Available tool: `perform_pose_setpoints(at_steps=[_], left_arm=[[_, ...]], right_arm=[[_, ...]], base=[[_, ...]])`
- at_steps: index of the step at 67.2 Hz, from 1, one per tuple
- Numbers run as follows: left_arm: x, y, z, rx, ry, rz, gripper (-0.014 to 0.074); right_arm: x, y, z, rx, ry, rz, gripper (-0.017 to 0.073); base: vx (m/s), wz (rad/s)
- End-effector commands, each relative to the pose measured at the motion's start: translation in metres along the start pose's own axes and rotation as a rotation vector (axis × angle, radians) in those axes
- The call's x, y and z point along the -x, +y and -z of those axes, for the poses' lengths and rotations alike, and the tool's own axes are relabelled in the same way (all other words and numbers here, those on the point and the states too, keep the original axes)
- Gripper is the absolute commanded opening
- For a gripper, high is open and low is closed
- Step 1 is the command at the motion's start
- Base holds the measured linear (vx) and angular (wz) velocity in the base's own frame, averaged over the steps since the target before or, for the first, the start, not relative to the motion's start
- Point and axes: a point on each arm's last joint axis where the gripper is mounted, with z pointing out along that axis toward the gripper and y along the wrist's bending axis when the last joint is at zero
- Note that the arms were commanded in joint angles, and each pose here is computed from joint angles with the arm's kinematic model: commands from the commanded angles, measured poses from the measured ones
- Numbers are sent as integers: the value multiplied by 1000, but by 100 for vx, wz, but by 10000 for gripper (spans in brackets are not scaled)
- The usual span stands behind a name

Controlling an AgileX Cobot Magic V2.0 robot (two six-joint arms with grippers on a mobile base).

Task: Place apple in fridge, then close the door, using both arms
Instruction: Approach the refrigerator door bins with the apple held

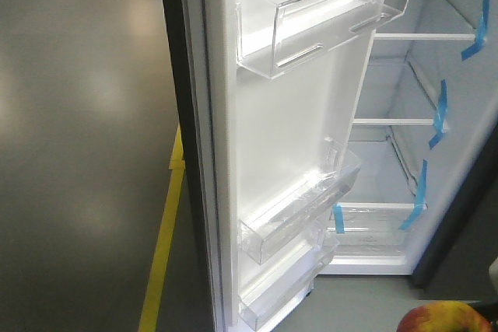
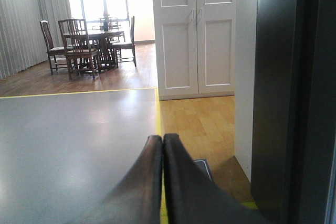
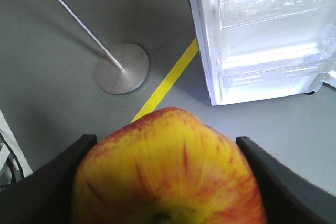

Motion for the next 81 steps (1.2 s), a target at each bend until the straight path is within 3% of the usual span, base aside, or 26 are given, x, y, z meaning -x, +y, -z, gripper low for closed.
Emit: perform_pose_setpoints(at_steps=[1, 81], left_arm=[[13, -1, 2, -7, -102, 9, -6], [13, -1, 2, -7, -102, 9, -6]], right_arm=[[11, 3, 6, 8, -79, -2, 24], [11, 3, 6, 8, -79, -2, 24]], base=[[9, -2], [6, -4]])
